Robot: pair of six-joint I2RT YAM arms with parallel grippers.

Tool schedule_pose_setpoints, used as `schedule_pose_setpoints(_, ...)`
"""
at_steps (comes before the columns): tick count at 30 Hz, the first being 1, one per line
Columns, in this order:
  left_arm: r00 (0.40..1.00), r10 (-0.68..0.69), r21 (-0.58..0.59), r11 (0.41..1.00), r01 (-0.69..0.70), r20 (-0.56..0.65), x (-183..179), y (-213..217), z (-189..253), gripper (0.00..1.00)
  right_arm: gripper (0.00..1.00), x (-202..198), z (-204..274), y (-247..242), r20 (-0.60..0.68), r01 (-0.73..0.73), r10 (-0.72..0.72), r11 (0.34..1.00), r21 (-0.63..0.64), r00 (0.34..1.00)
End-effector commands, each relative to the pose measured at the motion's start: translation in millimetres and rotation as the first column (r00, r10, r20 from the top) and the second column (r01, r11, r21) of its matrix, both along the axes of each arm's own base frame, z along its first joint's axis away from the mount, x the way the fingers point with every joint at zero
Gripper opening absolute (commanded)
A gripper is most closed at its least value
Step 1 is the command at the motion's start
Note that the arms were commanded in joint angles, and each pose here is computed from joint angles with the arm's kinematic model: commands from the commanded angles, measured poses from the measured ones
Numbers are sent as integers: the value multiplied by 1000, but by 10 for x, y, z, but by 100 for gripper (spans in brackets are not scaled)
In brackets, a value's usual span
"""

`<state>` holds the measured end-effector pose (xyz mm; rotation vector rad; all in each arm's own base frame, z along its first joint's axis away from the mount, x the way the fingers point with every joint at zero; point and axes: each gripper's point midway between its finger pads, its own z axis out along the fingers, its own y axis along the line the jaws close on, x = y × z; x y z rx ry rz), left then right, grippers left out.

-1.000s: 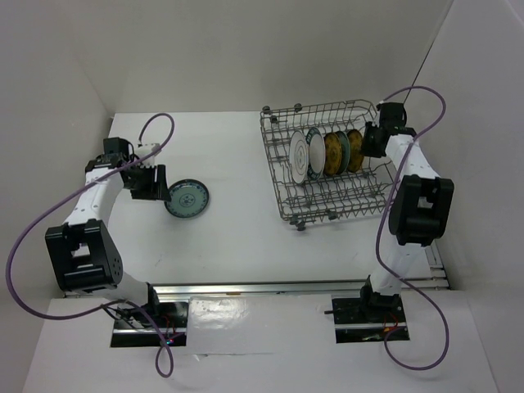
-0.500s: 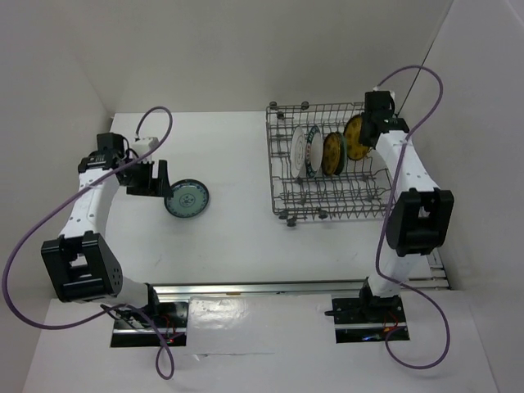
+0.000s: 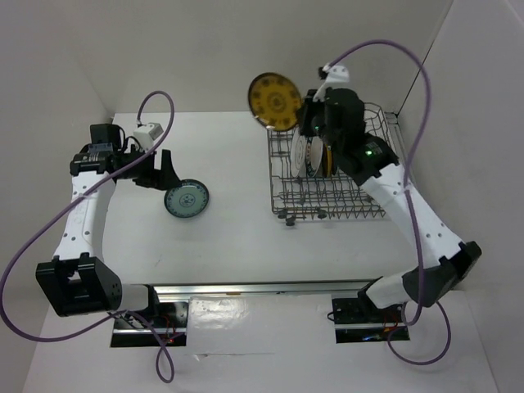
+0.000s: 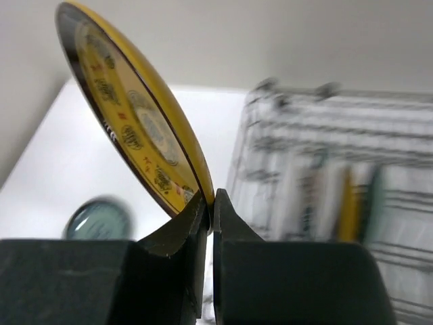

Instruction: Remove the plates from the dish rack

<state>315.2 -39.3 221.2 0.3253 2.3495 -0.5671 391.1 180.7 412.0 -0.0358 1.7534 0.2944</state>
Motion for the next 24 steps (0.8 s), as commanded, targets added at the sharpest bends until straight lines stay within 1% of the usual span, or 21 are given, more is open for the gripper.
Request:
schedule_pose_setpoints(1,989,-118,-80,989,125,86,-93,-253,321,93,0,-89,-910,909,-206,-318,345,936,153,916)
schedule_pose_setpoints(2,989,-118,-80,989,125,86,-93,-254,321,93,0,-261,-944,1238,-201,-464,505,859,219,840)
schedule_pose_setpoints(3,990,-111,-87,989,118,81,-95,-257,323,93,0,-326,-1141,1472,-241,-523,578,813,256,780)
schedule_pose_setpoints(4,990,-116,-93,988,123,76,-104,-293,324,93,0,-391,-1229,1599,-260,-554,633,769,318,730)
schedule_pose_setpoints(5,990,-116,-93,988,123,76,-105,-293,324,93,0,-500,-1321,1752,-265,-602,697,713,360,667)
schedule_pose_setpoints(6,989,-122,-97,987,130,86,-99,-305,363,92,0,-619,-1346,1962,-236,-670,780,621,407,579)
schedule_pose_setpoints(8,990,-121,-103,986,128,66,-109,-306,327,92,0,-726,-1457,2118,-238,-697,819,570,434,522)
schedule_pose_setpoints(9,991,-125,-101,986,129,45,-134,-324,252,92,0,-766,-1546,2231,-242,-709,831,555,435,502)
schedule_pose_setpoints(10,995,-99,-67,993,100,25,-127,-258,175,92,0,-767,-1515,2265,-227,-722,843,535,438,487)
schedule_pose_setpoints(12,999,-53,-21,998,53,-3,-72,-153,19,92,0,-862,-1632,2418,-236,-742,867,498,449,439)
schedule_pose_setpoints(14,999,-20,57,998,22,-40,-92,-16,-218,90,0,-878,-1795,2481,-269,-730,865,502,464,423)
schedule_pose_setpoints(15,999,-11,69,998,14,-49,-98,8,-277,90,0,-930,-1948,2538,-295,-731,874,486,479,387)
schedule_pose_setpoints(16,997,-27,76,997,32,-70,-149,9,-383,90,0,-915,-1989,2556,-299,-725,873,488,486,386)
schedule_pose_setpoints(17,996,-39,57,997,43,-77,-173,-25,-406,89,0,-971,-2042,2599,-311,-722,877,479,500,366)
schedule_pose_setpoints(20,991,-99,11,995,100,-86,-257,-127,-427,86,0,-1019,-2157,2716,-311,-733,889,455,505,337)
schedule_pose_setpoints(23,985,-119,-19,993,118,-122,-327,-174,-488,65,0,-978,-2166,2760,-308,-729,889,455,511,339)
schedule_pose_setpoints(24,982,-133,-27,991,130,-134,-321,-183,-495,55,0,-981,-2204,2776,-311,-724,891,450,523,330)
